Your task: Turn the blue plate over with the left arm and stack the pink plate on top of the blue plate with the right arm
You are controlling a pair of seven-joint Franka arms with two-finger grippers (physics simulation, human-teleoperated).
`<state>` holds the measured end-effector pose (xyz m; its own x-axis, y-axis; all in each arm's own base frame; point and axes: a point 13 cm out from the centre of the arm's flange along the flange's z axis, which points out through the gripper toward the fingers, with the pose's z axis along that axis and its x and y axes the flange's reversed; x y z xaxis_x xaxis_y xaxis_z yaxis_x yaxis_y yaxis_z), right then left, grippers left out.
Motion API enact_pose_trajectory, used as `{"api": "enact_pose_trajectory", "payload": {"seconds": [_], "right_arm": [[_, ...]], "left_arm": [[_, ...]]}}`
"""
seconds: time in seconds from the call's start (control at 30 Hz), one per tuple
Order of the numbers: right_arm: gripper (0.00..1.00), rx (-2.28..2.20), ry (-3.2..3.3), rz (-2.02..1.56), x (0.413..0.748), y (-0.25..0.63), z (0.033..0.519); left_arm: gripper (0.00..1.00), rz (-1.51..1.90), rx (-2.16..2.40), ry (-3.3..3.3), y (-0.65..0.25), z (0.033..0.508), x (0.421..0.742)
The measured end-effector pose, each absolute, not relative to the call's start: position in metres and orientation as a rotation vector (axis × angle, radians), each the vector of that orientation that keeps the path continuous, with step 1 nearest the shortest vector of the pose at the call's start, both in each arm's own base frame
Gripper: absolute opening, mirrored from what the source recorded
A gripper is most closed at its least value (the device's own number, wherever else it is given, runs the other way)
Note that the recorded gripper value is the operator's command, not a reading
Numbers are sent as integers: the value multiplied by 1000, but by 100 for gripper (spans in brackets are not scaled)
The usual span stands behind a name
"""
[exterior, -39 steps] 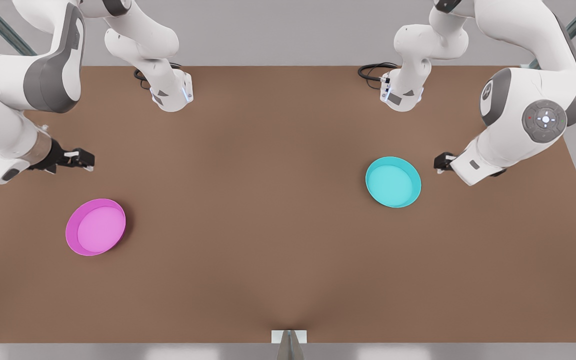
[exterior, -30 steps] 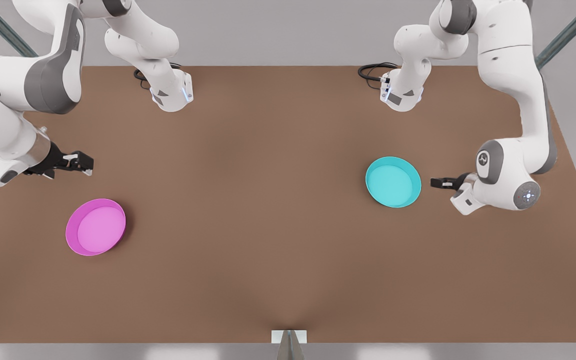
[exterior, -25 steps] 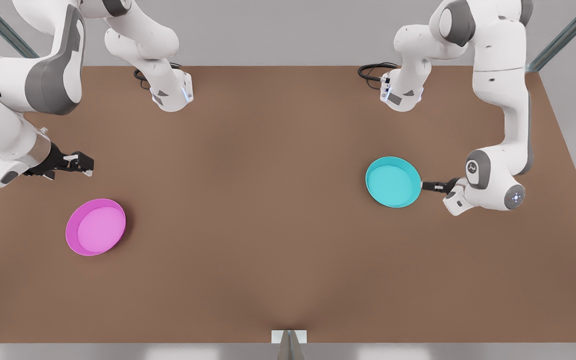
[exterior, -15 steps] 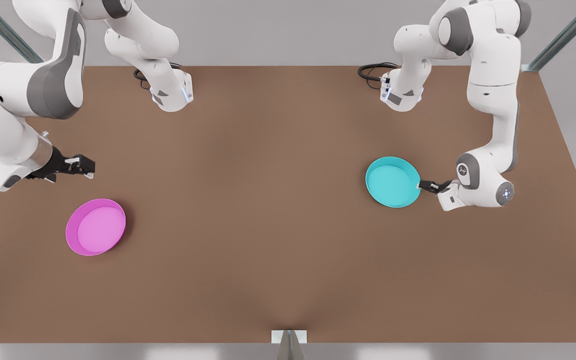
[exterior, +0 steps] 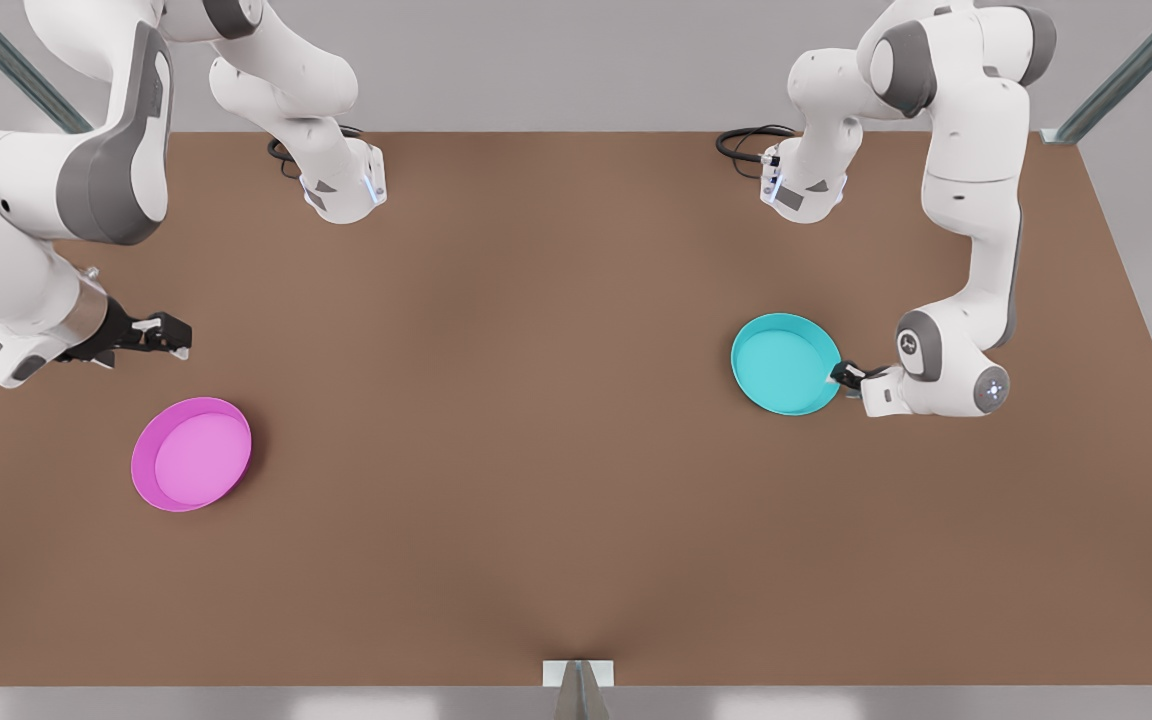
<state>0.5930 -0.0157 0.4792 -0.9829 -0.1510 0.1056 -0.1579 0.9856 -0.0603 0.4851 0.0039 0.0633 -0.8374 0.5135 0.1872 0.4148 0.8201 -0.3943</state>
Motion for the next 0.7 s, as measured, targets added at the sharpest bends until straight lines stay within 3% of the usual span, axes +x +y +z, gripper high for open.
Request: {"api": "enact_pose_trajectory", "payload": {"seconds": [0.7], "right_arm": [[100,231,-3023,85,594,-20,474]], "left_arm": [[51,498,-732,-2688,-9,48,481]]}}
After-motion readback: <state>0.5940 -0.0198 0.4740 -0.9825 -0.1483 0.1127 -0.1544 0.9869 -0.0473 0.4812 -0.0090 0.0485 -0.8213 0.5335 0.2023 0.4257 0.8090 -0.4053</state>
